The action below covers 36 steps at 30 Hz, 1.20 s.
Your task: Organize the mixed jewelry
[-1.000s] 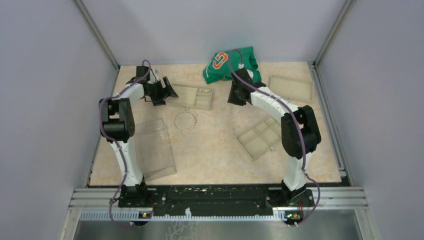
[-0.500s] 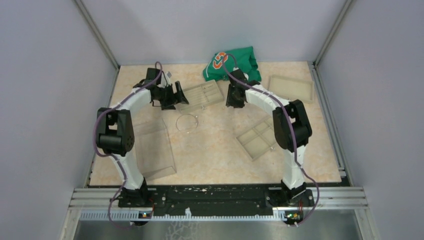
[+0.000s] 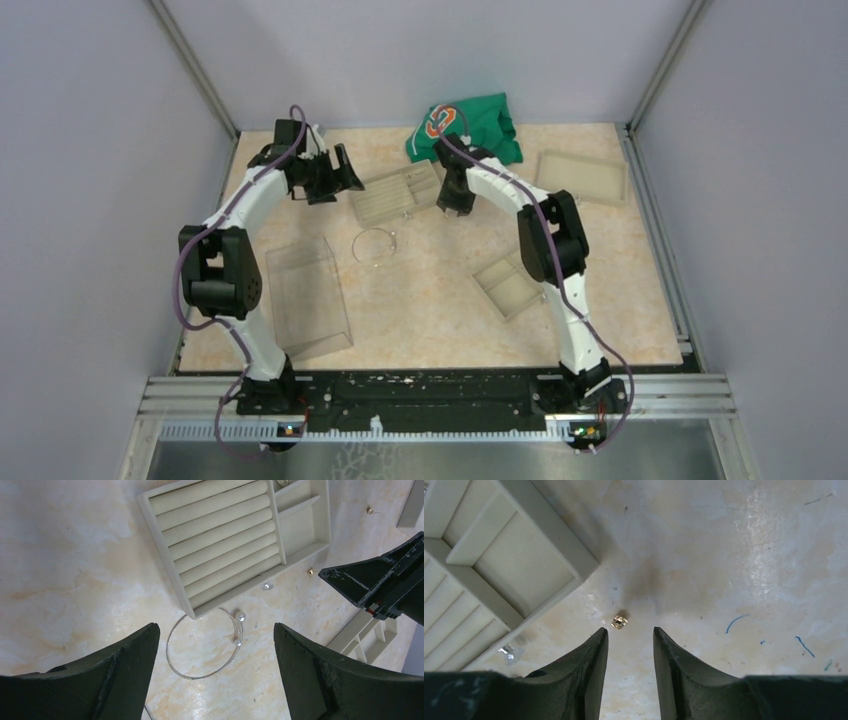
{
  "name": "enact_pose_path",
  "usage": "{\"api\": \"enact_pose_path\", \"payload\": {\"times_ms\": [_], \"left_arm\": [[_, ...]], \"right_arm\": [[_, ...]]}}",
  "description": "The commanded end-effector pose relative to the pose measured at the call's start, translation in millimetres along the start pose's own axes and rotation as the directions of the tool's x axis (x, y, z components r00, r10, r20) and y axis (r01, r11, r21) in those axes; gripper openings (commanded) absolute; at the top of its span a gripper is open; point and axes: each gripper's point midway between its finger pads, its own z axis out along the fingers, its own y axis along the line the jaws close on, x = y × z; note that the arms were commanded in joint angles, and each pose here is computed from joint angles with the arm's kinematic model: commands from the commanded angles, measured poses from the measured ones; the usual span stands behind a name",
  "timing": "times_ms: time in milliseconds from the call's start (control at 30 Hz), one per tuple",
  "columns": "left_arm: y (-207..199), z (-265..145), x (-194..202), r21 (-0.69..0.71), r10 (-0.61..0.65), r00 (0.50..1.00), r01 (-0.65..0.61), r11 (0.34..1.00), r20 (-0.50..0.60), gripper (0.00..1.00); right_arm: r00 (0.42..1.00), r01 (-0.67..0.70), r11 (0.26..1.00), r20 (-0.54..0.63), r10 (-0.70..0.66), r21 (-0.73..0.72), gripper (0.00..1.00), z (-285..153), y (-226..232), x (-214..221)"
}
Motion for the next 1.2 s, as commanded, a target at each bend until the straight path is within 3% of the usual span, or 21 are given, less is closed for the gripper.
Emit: {"api": "enact_pose_path", "payload": {"times_ms": [0,367,1167], "left_arm": [[-1.8,-12.3,-6.0,-0.009,0.022,1.000,-0.022,1.000,0.014,0.91],[5.8,-11.8,-7.2,-0.010,0.034,0.999,-0.034,0.999,0.008,0.91],[13.0,-11.1,-7.1,-0.006,0.024,1.000,-0.024,1.000,0.007,0.91]], "right_arm": [[0.997,-0.072,0.995,0.035,0.070,0.071,0.38,-3.9,8.9,-4.7],[0.995,-0.091,0.982,0.043,0.085,0.166,0.31,8.9,6.4,1.5],[1.000,-0.022,0.990,0.018,0.020,0.139,0.10,8.2,16.9,10.3]]}}
